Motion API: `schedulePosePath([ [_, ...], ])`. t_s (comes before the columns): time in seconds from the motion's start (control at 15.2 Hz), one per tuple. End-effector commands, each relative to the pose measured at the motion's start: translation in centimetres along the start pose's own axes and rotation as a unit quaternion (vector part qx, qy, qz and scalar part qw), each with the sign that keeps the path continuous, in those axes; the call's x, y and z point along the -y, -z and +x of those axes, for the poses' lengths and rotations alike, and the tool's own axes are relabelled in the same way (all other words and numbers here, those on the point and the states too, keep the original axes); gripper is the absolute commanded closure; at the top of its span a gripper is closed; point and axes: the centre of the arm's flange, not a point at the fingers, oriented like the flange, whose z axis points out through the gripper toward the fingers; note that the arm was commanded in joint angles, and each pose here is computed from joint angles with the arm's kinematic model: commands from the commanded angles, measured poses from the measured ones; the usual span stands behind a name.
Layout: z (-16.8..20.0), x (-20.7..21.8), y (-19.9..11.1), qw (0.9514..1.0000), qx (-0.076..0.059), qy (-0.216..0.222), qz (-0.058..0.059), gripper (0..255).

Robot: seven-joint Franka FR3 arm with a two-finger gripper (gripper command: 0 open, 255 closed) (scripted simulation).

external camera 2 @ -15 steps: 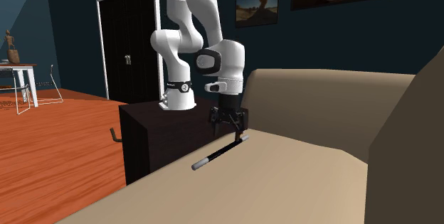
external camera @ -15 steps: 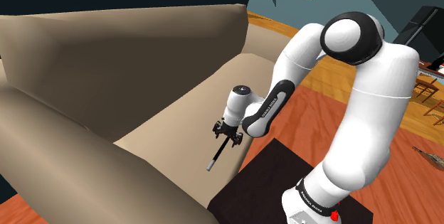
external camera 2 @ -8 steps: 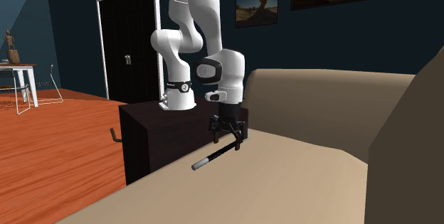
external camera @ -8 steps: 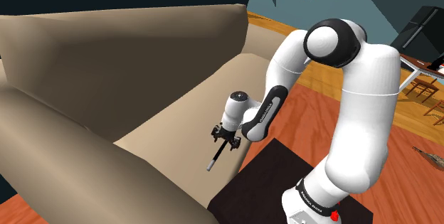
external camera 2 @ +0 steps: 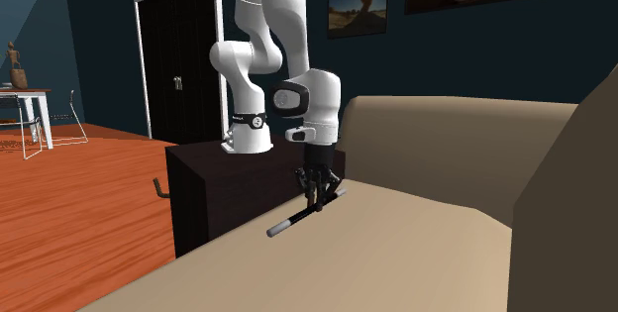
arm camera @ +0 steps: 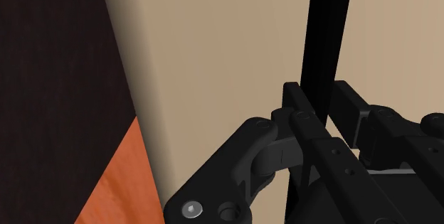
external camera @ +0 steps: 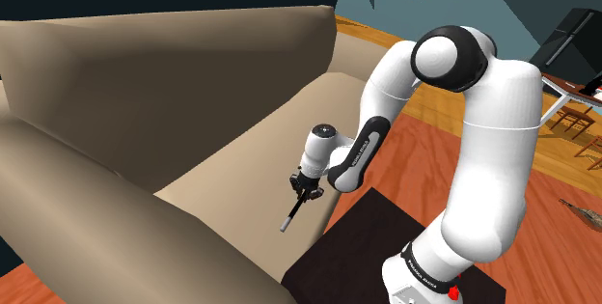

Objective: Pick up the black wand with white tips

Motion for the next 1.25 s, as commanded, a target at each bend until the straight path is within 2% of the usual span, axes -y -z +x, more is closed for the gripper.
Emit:
schedulePosePath([
  [0.0,0.0,0.0,0.0,1.0000,0.000,0.000,0.000,255],
  [1.06,0.7,-0.2,7.8,1.0000,0.000,0.000,0.000,255],
  [1.19,0.7,-0.2,7.9,1.0000,0.000,0.000,0.000,255],
])
